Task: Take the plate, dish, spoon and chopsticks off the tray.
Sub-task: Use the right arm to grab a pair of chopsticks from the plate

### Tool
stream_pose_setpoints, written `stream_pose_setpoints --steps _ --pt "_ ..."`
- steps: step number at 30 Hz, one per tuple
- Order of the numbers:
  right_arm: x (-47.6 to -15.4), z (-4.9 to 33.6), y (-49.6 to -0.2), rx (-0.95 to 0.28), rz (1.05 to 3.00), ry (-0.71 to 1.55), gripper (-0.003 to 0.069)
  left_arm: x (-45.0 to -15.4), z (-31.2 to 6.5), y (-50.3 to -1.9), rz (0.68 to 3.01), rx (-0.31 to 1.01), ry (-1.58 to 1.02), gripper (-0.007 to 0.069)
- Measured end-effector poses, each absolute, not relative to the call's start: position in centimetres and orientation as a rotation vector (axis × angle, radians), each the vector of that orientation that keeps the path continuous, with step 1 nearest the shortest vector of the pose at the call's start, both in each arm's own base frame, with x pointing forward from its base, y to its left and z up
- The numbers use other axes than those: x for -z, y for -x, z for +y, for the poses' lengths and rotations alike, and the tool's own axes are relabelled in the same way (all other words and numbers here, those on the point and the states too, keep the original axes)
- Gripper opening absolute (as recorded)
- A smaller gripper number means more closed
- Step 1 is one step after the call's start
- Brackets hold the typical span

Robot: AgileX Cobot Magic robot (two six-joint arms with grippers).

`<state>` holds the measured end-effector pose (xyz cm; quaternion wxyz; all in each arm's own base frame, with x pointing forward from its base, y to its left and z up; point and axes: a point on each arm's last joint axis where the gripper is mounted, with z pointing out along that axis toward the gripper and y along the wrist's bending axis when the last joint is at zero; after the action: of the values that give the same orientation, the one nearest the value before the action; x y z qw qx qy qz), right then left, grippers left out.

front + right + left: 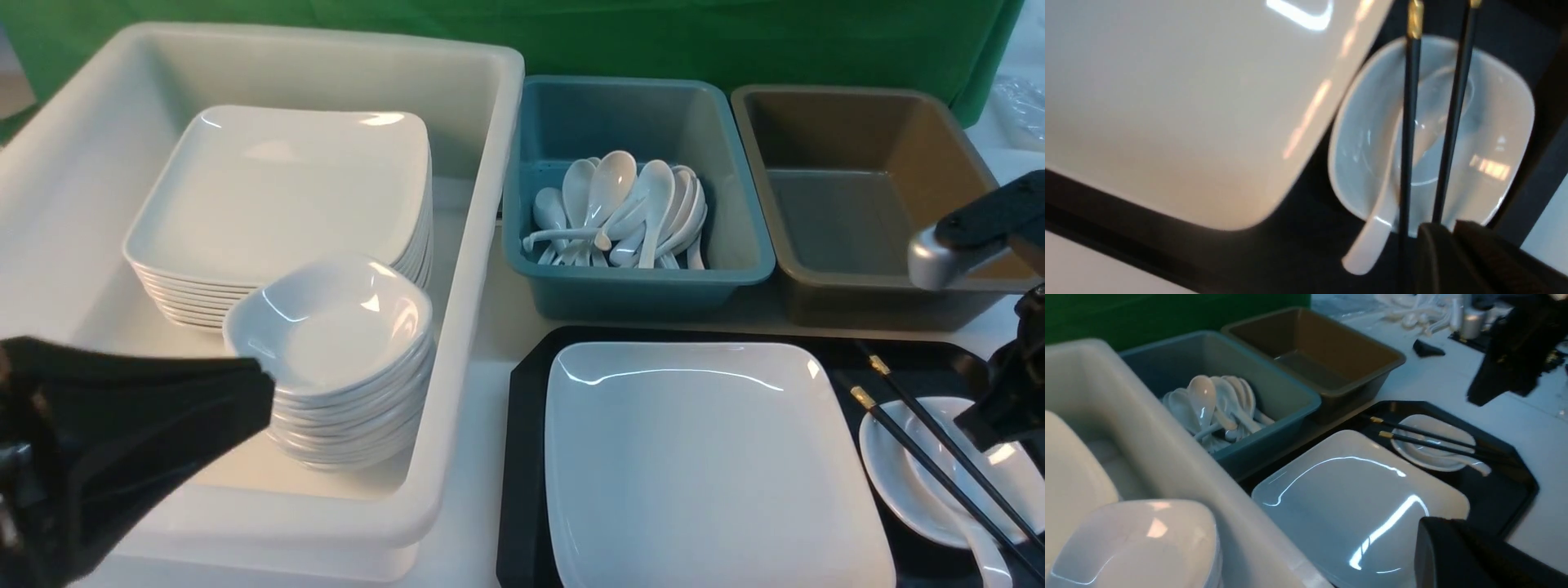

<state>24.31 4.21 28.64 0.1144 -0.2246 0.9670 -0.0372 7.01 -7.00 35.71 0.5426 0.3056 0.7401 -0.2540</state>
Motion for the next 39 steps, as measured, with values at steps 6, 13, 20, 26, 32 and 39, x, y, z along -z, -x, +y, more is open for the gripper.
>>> stream_pose_setpoints --steps 6,13,20,26,32,39 --pt "-25.0 2.0 -27.8 -0.054 2.875 0.580 0.0330 -36.1 -5.8 -3.7 1.679 0.614 -0.782 0.0010" --pt "-21.6 1.7 -29.6 -0.080 2.948 0.595 0.0512 -36.3 -5.4 -3.0 1.644 0.604 -0.778 0.0010" --pt "-19.8 1.5 -30.3 -0.065 2.980 0.610 0.0521 -36.3 -5.3 -3.1 1.642 0.595 -0.778 0.0010" --pt "-18.9 1.1 -31.0 0.013 2.978 0.583 0.0521 -36.2 -5.2 -3.2 1.643 0.567 -0.784 0.0010" --pt "-18.5 0.9 -31.3 0.042 2.971 0.587 0.0521 -36.2 -5.2 -3.2 1.643 0.566 -0.785 0.0013" --pt "-18.0 0.9 -31.5 0.044 2.975 0.590 0.0513 -36.2 -5.2 -3.2 1.643 0.566 -0.785 0.0015"
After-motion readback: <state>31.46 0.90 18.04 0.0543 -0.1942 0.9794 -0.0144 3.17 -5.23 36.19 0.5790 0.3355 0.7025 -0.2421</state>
